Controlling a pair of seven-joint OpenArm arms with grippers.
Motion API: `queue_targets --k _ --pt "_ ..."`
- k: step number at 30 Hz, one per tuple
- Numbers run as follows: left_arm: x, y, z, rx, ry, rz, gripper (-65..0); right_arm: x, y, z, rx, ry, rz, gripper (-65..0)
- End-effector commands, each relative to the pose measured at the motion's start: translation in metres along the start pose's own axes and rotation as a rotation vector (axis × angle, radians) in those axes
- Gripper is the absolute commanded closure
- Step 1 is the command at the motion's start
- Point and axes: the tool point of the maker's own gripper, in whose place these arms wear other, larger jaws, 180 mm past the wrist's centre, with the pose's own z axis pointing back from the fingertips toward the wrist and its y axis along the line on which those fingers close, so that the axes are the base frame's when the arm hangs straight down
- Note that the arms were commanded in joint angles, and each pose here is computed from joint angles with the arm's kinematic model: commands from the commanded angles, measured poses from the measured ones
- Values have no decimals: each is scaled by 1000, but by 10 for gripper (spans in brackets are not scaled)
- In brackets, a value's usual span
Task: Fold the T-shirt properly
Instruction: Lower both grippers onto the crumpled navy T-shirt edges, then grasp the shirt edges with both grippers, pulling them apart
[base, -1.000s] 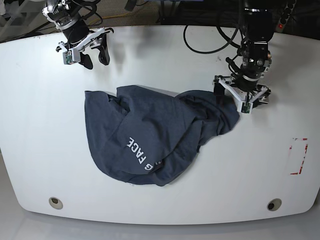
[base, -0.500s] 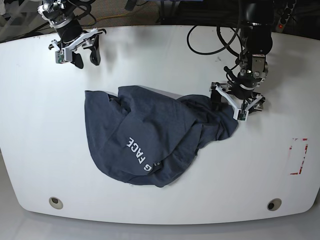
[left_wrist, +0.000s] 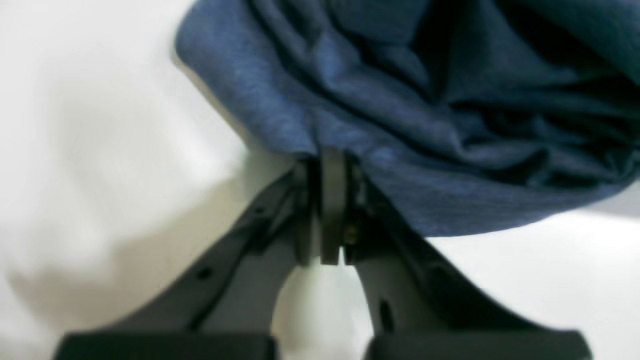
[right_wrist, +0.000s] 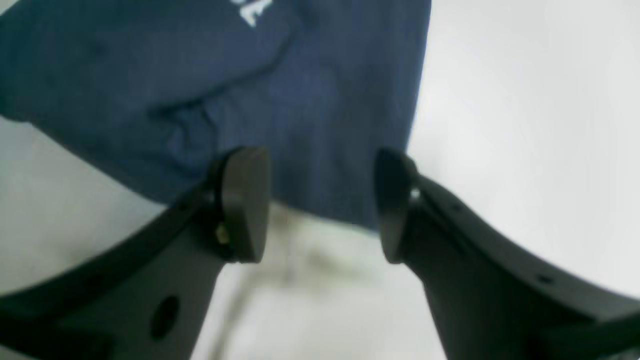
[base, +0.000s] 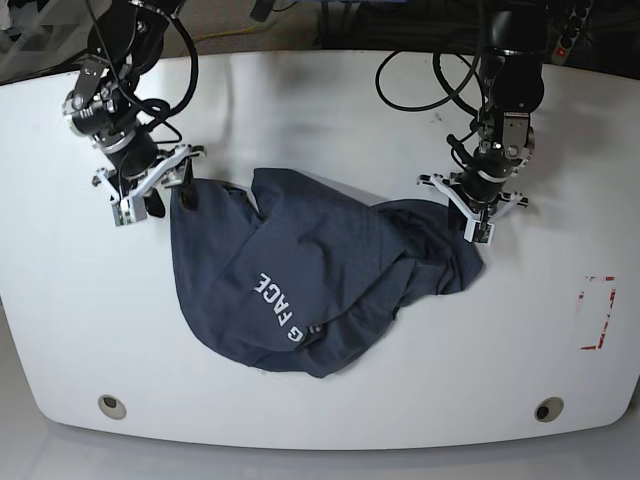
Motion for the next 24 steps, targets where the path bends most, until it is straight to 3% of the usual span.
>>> queue_targets --k 1,12,14,19,24 --pt "-17 8 6 34 78 -30 -6 16 -13 -11 -5 -15 -2 -320" --pt "-9 13 37 41 30 -97 0 38 -58 -91 72 73 -205 -322" --pt "-13 16 41 45 39 -111 0 41 -64 -102 84 74 -243 -349" --pt "-14 19 55 51 32 -136 0 59 -81 -117 85 24 -316 -491" --pt "-17 43 75 116 28 -121 0 63 -76 -137 113 33 -307 -480"
